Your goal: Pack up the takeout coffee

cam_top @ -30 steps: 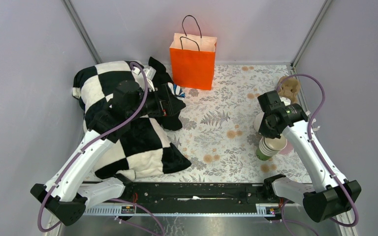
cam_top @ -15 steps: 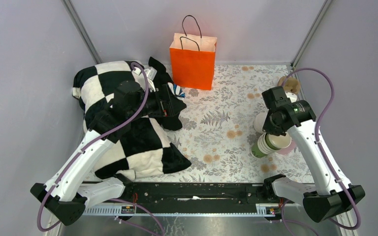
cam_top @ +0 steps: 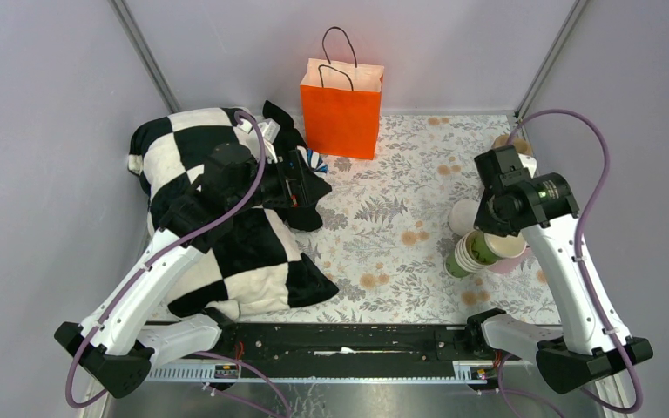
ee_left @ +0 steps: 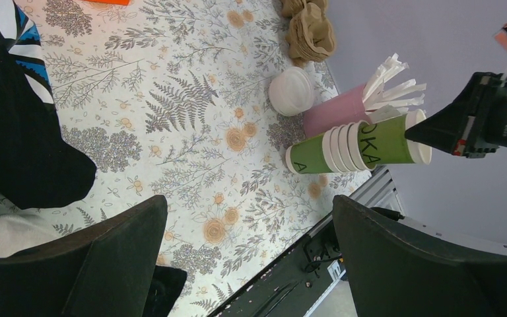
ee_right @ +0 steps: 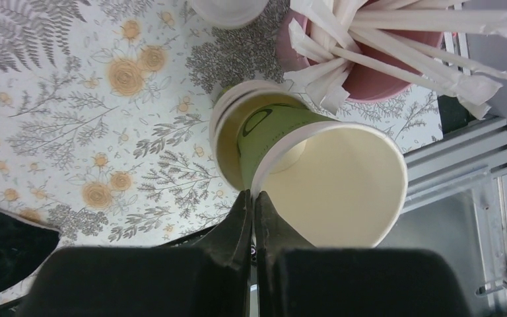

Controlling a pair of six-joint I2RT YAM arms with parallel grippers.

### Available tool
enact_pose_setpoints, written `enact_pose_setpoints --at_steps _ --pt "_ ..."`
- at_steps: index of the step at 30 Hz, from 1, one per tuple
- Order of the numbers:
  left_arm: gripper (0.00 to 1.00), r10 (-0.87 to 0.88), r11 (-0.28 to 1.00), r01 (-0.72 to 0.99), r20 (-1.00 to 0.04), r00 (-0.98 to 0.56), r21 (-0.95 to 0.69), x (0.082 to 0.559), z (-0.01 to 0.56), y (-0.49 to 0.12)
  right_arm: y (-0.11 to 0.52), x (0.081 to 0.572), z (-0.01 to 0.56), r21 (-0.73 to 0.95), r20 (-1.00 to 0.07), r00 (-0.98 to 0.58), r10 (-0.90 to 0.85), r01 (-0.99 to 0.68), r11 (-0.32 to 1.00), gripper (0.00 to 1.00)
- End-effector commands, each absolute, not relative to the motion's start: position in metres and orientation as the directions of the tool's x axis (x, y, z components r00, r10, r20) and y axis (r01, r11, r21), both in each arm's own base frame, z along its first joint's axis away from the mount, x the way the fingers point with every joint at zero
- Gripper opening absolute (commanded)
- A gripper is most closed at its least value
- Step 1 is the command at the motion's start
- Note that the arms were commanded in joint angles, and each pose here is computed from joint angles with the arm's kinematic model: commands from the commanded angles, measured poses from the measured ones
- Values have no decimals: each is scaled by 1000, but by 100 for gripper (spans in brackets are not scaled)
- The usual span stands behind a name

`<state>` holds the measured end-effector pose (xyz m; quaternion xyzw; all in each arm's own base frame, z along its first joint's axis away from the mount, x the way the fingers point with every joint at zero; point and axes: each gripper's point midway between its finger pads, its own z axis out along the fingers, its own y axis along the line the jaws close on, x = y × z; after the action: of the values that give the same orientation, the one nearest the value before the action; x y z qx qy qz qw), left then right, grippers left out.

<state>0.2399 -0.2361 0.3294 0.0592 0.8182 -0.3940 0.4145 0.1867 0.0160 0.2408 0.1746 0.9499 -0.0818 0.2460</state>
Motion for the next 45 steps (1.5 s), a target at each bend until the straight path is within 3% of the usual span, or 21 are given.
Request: enact_pose_setpoints --at_steps 1,12,19,28,35,45 --pt "99 -272 652 478 -770 -577 -589 243 363 -238 15 183 264 -61 -515 -819 252 328 943 0" --pt "99 -272 653 478 -771 -575 -587 239 363 -235 46 194 326 107 -593 -786 177 141 984 0" --pt "99 -274 666 471 -777 -567 -578 241 366 -232 117 207 333 251 -596 -803 1 -185 950 0" --pt "99 -336 739 327 -743 -579 -589 241 352 -208 216 235 229 -8 -499 -827 -259 -294 956 0" --pt "99 -355 770 265 -735 -578 -580 228 340 -187 297 235 158 -144 -416 -780 -467 -451 881 0" --pt "99 -347 789 249 -742 -574 -561 227 334 -181 295 219 118 -109 -379 -799 -466 -462 880 3"
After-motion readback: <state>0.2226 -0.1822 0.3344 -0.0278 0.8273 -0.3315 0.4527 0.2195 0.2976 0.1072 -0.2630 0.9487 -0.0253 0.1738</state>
